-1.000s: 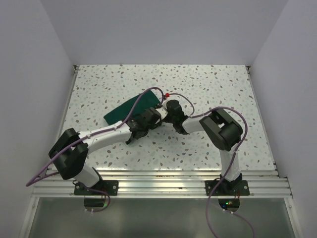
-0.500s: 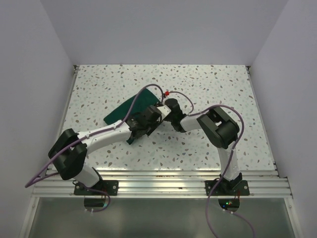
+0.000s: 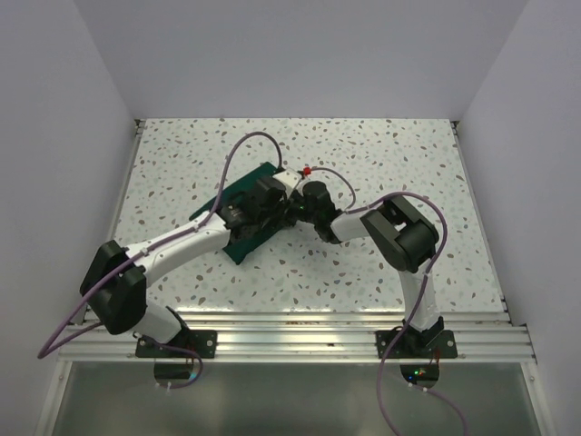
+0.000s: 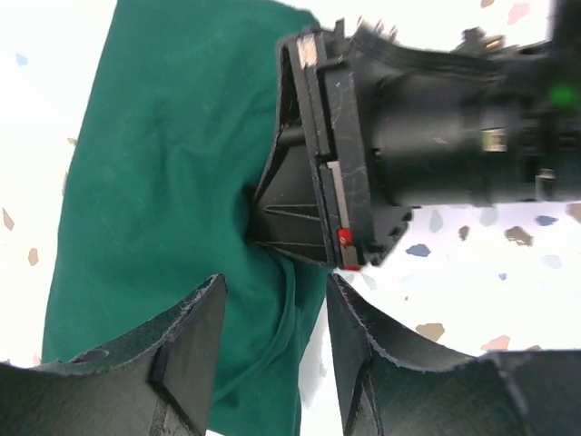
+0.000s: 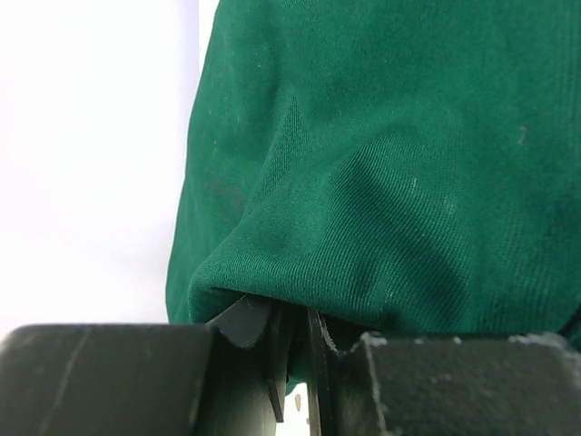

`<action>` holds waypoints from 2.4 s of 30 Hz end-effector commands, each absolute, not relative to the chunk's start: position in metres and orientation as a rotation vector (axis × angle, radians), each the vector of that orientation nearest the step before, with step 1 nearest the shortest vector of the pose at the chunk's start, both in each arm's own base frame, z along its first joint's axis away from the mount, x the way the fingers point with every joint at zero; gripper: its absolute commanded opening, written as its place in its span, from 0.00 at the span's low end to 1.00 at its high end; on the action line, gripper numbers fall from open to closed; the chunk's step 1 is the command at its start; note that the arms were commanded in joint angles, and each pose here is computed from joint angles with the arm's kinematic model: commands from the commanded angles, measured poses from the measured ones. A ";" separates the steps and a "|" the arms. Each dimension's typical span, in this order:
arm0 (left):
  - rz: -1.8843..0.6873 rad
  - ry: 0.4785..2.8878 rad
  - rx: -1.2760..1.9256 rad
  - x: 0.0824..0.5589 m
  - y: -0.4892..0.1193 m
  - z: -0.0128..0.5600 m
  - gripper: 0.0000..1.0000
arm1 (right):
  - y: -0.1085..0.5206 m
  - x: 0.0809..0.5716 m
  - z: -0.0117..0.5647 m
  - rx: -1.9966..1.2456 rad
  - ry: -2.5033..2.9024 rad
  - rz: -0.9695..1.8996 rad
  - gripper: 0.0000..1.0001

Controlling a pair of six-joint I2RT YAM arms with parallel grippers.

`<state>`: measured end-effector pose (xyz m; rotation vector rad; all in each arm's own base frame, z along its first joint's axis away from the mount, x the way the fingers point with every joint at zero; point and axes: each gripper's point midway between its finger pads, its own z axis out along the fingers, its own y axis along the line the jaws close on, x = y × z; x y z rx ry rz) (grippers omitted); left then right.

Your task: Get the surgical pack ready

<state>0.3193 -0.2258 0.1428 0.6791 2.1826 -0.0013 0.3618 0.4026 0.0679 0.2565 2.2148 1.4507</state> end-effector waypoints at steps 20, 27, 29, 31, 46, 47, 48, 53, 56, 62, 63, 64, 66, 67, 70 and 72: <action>0.319 2.311 0.557 0.313 -0.183 0.080 0.00 | 0.368 0.382 0.072 0.372 2.155 1.386 0.15; 0.370 2.272 0.529 0.301 -0.172 0.082 0.00 | 0.339 0.404 0.067 0.425 2.164 1.336 0.15; 0.345 2.272 0.535 0.299 -0.174 0.081 0.00 | 0.335 0.399 0.072 0.415 2.173 1.342 0.15; 0.330 2.274 0.534 0.297 -0.175 0.081 0.00 | 0.333 0.393 0.074 0.383 2.192 1.337 0.15; 0.193 2.199 0.516 0.302 -0.199 0.107 0.00 | 0.318 0.337 0.116 0.390 2.301 1.408 0.99; 0.191 2.196 0.525 0.301 -0.201 0.107 0.00 | 0.319 0.338 0.115 0.412 2.318 1.395 0.99; 0.188 2.188 0.521 0.301 -0.202 0.109 0.00 | 0.320 0.339 0.114 0.434 2.322 1.392 0.99; 0.190 2.168 0.529 0.300 -0.205 0.113 0.00 | 0.340 0.339 0.116 0.552 2.311 1.479 0.99; 0.176 2.149 0.535 0.301 -0.207 0.119 0.00 | 0.351 0.343 0.117 0.609 2.285 1.527 0.99; 0.153 2.116 0.552 0.301 -0.210 0.128 0.00 | 0.368 0.345 0.123 0.684 2.228 1.617 0.94; 0.153 2.115 0.556 0.301 -0.210 0.127 0.00 | 0.370 0.344 0.125 0.689 2.227 1.622 0.93; 0.155 2.116 0.558 0.301 -0.210 0.127 0.00 | 0.372 0.344 0.128 0.687 2.225 1.623 0.92; 0.161 2.115 0.565 0.301 -0.209 0.127 0.00 | 0.371 0.344 0.137 0.678 2.207 1.619 0.91; 0.161 2.113 0.569 0.301 -0.210 0.128 0.00 | 0.370 0.341 0.137 0.678 2.212 1.611 0.91; 0.165 2.111 0.573 0.302 -0.210 0.127 0.00 | 0.360 0.335 0.138 0.701 2.231 1.544 0.92; 0.161 2.107 0.572 0.302 -0.211 0.129 0.00 | 0.356 0.334 0.142 0.702 2.223 1.534 0.93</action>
